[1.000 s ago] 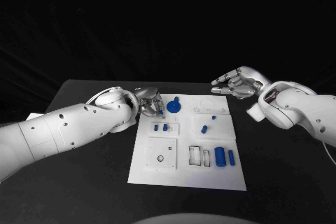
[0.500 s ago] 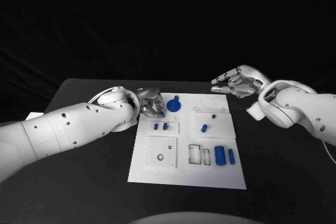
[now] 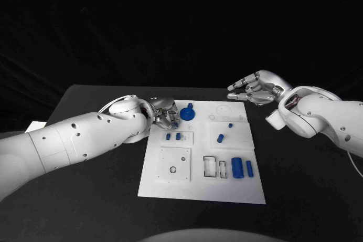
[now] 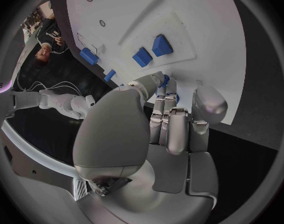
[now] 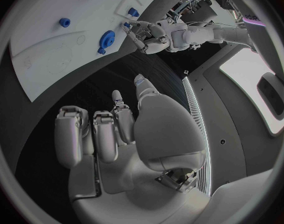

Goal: Assemble the parts on the task board

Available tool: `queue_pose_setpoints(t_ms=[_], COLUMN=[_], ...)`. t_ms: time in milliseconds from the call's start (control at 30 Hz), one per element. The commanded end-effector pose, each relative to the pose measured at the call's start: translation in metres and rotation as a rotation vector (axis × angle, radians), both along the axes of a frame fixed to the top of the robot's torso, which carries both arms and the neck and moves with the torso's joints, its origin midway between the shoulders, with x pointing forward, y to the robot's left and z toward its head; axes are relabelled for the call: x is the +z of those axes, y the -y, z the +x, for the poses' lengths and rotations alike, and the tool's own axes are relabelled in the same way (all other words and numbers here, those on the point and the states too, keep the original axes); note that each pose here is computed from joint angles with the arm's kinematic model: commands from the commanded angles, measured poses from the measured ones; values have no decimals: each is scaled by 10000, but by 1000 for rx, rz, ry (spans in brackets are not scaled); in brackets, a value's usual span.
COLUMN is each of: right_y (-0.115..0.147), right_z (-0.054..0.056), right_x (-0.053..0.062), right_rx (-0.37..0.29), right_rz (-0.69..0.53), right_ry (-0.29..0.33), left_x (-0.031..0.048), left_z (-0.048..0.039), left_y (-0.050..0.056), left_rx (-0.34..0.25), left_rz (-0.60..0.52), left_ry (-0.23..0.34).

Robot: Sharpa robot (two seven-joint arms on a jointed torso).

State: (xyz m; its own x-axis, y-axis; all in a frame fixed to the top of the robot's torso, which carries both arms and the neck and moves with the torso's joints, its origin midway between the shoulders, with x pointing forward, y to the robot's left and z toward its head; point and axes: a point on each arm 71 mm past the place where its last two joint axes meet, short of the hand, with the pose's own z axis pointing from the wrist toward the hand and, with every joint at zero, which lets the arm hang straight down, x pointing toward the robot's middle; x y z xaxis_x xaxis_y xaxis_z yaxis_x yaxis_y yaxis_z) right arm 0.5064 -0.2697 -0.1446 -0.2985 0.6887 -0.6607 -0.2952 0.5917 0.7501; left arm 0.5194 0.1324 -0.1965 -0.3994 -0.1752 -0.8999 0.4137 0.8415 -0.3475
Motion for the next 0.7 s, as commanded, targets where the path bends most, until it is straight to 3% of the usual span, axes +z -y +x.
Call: queue_pose_setpoints(t_ms=[33,700], right_y=[-19,-8], right_z=[-6,-7], right_x=[-5,-6], right_rx=[20,18], right_rz=[-2,-3], right_ry=[-2,-5], left_x=[-37,-66], left_z=[-16,-15], left_y=[29,38], left_rx=[-16,-26], left_rz=[27,72], left_ry=[-10,1])
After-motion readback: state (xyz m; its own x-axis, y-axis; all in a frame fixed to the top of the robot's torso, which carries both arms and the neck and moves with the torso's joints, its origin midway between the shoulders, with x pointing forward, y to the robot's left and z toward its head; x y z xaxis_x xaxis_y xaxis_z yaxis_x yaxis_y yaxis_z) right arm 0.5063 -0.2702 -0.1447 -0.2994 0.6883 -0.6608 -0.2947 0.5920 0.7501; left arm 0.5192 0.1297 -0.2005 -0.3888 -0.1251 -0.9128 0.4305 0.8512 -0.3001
